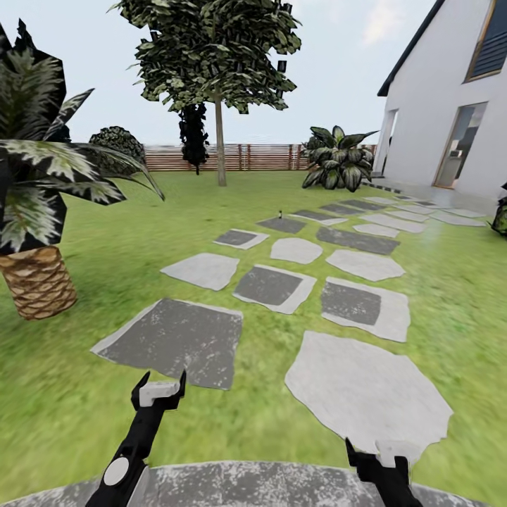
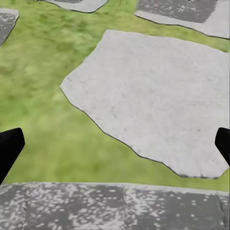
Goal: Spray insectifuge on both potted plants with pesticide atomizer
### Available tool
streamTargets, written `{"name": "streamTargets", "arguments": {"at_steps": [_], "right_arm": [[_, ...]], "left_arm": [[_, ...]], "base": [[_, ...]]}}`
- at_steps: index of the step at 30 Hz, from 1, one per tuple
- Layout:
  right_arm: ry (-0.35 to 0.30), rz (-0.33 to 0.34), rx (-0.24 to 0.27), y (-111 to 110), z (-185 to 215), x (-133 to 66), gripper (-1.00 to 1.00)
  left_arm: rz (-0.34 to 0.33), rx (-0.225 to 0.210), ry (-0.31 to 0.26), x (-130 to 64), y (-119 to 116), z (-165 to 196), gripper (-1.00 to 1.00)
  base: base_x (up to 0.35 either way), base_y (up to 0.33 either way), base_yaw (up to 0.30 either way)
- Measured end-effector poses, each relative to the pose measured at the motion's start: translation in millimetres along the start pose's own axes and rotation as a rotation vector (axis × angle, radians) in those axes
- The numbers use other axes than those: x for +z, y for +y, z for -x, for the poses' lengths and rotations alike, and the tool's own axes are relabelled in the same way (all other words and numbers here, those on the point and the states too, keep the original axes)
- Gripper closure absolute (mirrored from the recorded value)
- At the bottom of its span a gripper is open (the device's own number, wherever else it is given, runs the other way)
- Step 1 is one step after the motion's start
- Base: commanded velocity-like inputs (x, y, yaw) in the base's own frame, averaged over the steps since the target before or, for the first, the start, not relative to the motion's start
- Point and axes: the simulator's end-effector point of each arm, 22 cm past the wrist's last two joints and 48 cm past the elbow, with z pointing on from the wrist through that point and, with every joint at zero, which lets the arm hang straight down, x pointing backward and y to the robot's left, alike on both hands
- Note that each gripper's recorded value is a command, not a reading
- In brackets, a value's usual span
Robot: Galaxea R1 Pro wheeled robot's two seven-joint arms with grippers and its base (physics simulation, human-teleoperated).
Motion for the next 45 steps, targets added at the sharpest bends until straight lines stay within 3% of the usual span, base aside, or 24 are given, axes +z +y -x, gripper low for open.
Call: {"name": "streamTargets", "arguments": {"at_steps": [45], "right_arm": [[0.001, 0.0, 0.001, 0.0, -0.4, 0.0, -1.0]], "left_arm": [[-0.001, 0.0, 0.0, 0.0, -0.4, 0.0, -1.0]], "base": [[0.336, 0.018, 0.0]]}}
